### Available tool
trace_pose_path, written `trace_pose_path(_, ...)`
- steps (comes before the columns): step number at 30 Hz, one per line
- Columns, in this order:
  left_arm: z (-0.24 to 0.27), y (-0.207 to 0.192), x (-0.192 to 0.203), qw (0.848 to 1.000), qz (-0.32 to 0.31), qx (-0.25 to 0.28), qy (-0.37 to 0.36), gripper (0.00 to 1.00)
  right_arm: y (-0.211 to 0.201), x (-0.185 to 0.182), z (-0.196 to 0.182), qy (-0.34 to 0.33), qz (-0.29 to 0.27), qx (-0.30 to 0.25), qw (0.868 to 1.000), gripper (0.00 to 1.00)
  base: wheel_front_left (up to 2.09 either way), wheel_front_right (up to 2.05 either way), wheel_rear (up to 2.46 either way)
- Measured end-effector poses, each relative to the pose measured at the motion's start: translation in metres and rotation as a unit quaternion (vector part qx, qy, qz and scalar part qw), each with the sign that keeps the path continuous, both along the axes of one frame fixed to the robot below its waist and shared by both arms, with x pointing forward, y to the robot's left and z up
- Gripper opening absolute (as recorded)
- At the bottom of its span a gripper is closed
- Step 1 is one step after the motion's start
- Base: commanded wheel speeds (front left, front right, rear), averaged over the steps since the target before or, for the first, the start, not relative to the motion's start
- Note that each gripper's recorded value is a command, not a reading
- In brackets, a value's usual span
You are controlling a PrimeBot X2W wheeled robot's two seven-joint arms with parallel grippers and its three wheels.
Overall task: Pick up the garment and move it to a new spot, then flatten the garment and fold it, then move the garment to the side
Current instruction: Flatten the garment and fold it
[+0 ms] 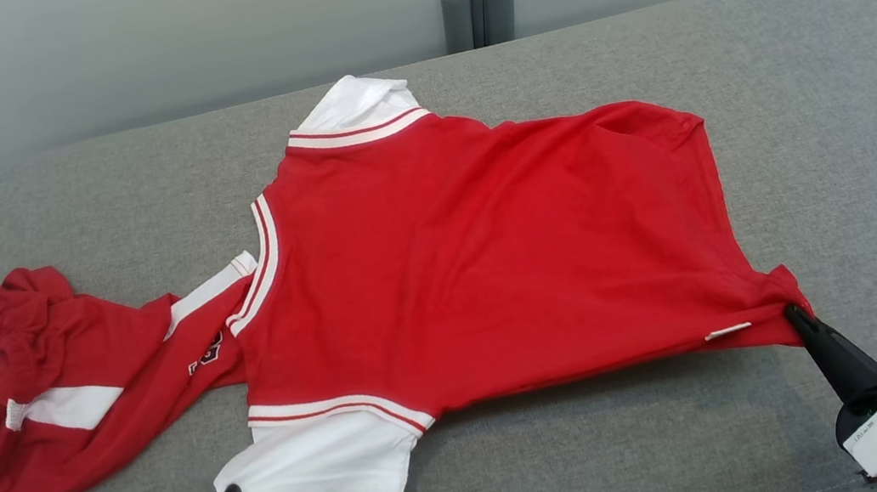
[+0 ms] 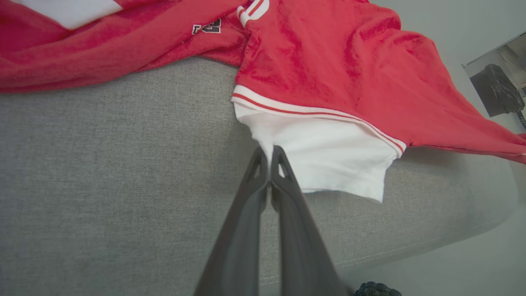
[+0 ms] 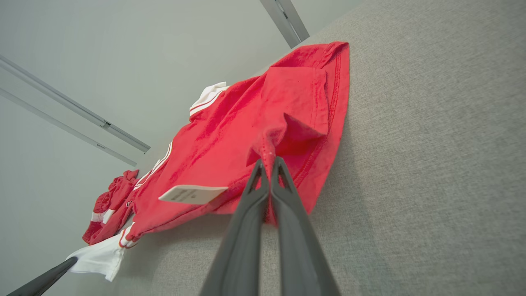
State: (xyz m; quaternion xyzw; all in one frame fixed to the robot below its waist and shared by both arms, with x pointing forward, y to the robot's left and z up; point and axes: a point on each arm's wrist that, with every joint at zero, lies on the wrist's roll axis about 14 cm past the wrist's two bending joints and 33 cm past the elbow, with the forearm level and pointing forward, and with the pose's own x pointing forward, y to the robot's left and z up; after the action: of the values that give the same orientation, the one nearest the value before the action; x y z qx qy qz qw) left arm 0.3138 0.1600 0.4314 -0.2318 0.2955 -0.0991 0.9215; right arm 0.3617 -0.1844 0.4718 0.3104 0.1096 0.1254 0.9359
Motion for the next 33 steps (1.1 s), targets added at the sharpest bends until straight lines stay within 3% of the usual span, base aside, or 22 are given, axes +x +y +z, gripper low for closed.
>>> trace_pose_path(11,0.027,-0.002,0.033,0.998,0.0,0.0,-0.07,0.0,0.003,0.007,0.003,-0.014,-0.015,0.009,1.0,0.0,0.0,0.0,0.0)
trace_pose_path(24,0.041,-0.01,0.112,0.992,-0.009,0.0,-0.127,0.0,0.007,0.054,0.007,-0.032,-0.024,0.015,0.999,0.0,0.0,0.0,0.0)
trace_pose_path(33,0.038,-0.033,0.155,0.989,-0.023,-0.001,-0.145,0.0,-0.009,0.065,-0.007,-0.018,-0.054,-0.001,0.998,0.0,0.0,0.0,0.0)
